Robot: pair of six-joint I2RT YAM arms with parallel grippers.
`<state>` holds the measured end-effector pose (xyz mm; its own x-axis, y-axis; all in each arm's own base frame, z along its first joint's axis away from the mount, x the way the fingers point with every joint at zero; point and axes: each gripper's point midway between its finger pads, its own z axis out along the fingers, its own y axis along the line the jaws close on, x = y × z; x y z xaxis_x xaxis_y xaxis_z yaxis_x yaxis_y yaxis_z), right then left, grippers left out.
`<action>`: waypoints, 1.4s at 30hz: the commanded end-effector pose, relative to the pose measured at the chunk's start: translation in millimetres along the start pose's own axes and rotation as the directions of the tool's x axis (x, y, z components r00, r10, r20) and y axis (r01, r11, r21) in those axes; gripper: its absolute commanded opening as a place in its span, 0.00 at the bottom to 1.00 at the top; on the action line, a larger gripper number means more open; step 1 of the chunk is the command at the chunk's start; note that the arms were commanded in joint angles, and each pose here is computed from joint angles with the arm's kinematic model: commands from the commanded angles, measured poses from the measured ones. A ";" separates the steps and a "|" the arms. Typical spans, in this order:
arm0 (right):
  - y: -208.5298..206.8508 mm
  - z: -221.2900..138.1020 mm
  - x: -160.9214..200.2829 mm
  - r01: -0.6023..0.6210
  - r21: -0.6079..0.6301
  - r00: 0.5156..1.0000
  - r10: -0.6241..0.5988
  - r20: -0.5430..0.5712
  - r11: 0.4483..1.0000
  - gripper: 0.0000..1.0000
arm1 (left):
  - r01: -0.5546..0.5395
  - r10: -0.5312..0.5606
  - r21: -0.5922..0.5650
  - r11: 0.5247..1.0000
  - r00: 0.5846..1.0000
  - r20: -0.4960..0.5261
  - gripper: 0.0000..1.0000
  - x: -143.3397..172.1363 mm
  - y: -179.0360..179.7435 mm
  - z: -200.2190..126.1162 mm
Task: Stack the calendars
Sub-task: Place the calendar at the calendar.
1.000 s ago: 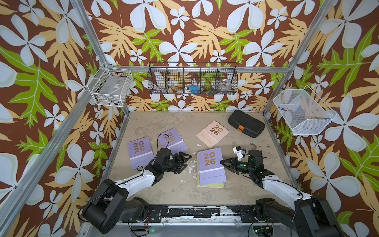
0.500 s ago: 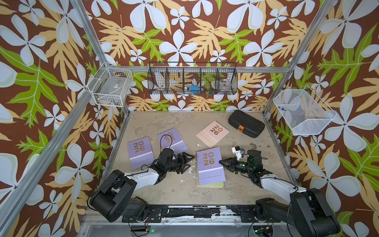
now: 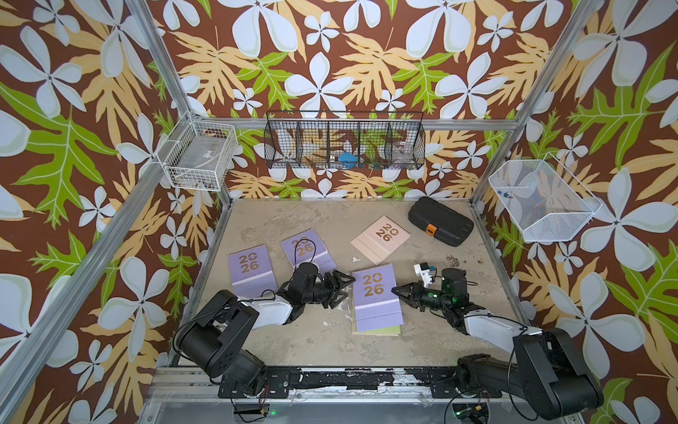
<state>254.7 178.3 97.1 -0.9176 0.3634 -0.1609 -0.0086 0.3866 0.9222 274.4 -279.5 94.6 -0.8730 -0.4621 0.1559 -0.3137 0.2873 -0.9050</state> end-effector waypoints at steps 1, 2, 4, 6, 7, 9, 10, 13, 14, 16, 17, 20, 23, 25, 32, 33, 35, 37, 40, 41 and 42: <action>3.8 0.7 -1.0 0.039 -0.022 0.999 -0.039 0.000 0.999 0.13 | -0.011 0.011 0.023 1.000 1.000 -0.015 0.74 1.4 -7.1 3.3; 1.9 0.7 -1.2 0.038 -0.012 0.999 -0.038 0.003 0.999 0.14 | -0.011 0.012 0.023 1.000 1.000 -0.016 0.74 1.7 -7.0 4.1; -1.5 0.8 -1.0 0.035 0.001 0.999 -0.035 0.005 0.999 0.16 | -0.012 0.012 0.021 1.000 1.000 -0.017 0.74 1.3 -6.4 4.8; -4.8 1.1 -0.9 0.032 0.014 0.999 -0.032 0.007 0.999 0.19 | -0.012 0.013 0.018 1.000 1.000 -0.018 0.74 1.7 -5.2 5.5; -6.6 1.2 -1.0 0.031 0.021 0.999 -0.031 0.009 0.999 0.20 | -0.011 0.012 0.016 1.000 1.000 -0.018 0.74 1.5 -4.7 5.9; -10.4 1.3 -0.9 0.027 0.036 1.000 -0.027 0.011 0.999 0.21 | -0.010 0.010 0.011 1.000 1.000 -0.020 0.74 1.6 -2.7 6.4; -12.7 1.2 -0.5 0.024 0.046 1.000 -0.025 0.011 0.999 0.22 | -0.009 0.009 0.009 1.000 1.000 -0.020 0.74 1.5 -1.7 6.7; -18.0 1.7 0.3 0.019 0.063 1.000 -0.020 0.011 0.998 0.22 | -0.009 0.009 0.006 1.000 1.000 -0.021 0.74 1.5 -0.6 7.1; -19.5 2.0 0.4 0.017 0.068 1.000 -0.017 0.011 0.998 0.23 | -0.008 0.009 0.005 1.000 1.000 -0.022 0.74 1.9 -0.1 7.5; -22.2 2.1 0.9 0.012 0.076 1.000 -0.013 0.011 0.997 0.24 | -0.007 0.007 0.000 1.000 1.000 -0.025 0.74 2.3 1.8 7.9; -23.3 1.9 0.7 0.013 0.082 1.000 -0.014 0.014 0.997 0.24 | -0.008 0.008 0.000 1.000 1.000 -0.026 0.74 2.4 2.1 7.9; -24.6 1.6 0.1 0.015 0.093 1.000 -0.016 0.016 0.996 0.25 | -0.008 0.008 -0.003 1.000 1.000 -0.028 0.74 2.9 3.7 8.6; -26.4 1.4 -0.3 0.013 0.104 1.000 -0.015 0.018 0.994 0.26 | -0.007 0.007 -0.002 1.000 1.000 -0.030 0.74 3.6 3.4 8.8; -28.3 1.4 0.4 0.011 0.111 1.000 -0.013 0.016 0.994 0.28 | -0.007 0.007 -0.001 1.000 1.000 -0.030 0.74 3.8 3.3 8.5; -32.7 0.2 0.7 0.010 0.135 1.000 -0.013 0.020 0.991 0.31 | -0.005 0.005 -0.001 1.000 1.000 -0.028 0.74 4.8 4.1 7.1; -33.6 0.3 1.2 0.008 0.138 1.000 -0.011 0.019 0.990 0.31 | -0.004 0.004 -0.001 1.000 1.000 -0.029 0.74 5.0 4.2 6.8; -34.8 0.1 1.4 0.009 0.143 1.000 -0.012 0.019 0.990 0.31 | -0.004 0.004 -0.001 1.000 1.000 -0.027 0.74 5.1 4.5 6.2; -35.3 -0.1 0.6 0.009 0.148 1.000 -0.013 0.023 0.989 0.32 | -0.004 0.004 0.000 1.000 1.000 -0.025 0.74 5.2 4.1 5.5; -36.2 -0.4 -0.8 0.015 0.159 1.000 -0.019 0.023 0.987 0.33 | -0.002 0.002 0.000 1.000 1.000 -0.022 0.74 5.2 4.2 4.7; -36.9 -0.5 -1.2 0.016 0.164 1.000 -0.020 0.023 0.986 0.34 | -0.003 0.003 0.002 1.000 1.000 -0.022 0.74 5.2 3.5 4.5; -37.6 -0.3 -1.0 0.016 0.166 1.000 -0.019 0.022 0.986 0.34 | -0.003 0.003 0.002 1.000 1.000 -0.021 0.74 5.0 3.4 4.3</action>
<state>252.6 164.2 62.0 -0.9113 0.3787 -0.1615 0.0616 0.5133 0.8560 269.1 -283.9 86.4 -0.8813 -0.4410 0.1697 -0.3219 0.2976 -0.8988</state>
